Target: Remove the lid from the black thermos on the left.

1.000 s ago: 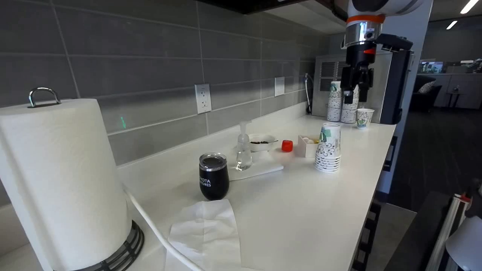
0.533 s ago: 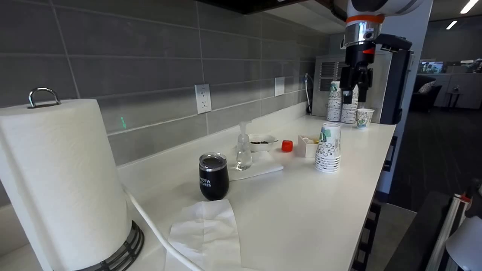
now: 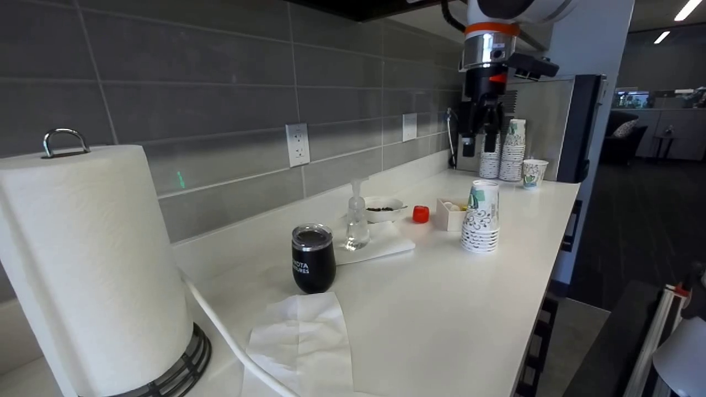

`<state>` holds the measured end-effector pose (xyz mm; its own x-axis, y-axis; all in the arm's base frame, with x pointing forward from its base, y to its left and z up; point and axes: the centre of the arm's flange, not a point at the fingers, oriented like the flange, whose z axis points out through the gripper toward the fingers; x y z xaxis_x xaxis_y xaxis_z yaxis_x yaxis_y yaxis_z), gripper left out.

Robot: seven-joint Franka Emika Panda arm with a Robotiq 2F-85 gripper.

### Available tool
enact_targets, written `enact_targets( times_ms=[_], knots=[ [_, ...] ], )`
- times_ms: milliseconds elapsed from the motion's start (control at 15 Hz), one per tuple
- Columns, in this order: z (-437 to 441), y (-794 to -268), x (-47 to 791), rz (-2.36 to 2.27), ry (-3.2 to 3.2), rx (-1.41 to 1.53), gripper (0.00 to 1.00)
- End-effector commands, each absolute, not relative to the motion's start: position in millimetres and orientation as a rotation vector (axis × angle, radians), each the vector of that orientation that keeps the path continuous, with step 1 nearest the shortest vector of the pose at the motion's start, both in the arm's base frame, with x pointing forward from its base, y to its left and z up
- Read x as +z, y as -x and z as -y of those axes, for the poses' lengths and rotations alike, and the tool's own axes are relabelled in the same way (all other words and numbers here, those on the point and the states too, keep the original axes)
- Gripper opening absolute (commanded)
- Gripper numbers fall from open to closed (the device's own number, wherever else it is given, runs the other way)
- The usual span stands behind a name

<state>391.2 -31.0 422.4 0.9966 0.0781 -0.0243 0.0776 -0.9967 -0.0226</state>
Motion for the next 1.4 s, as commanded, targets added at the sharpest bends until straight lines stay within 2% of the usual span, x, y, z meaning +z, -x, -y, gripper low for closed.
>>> enact_targets(
  times_ms=[0,533,1333],
  knots=[
    [-32,-436,417,0.159,3.122,0.019,1.00],
    [-170,-489,369,0.280,3.122,-0.042,1.00],
    [-271,-506,337,0.346,3.083,-0.098,1.00]
  ],
)
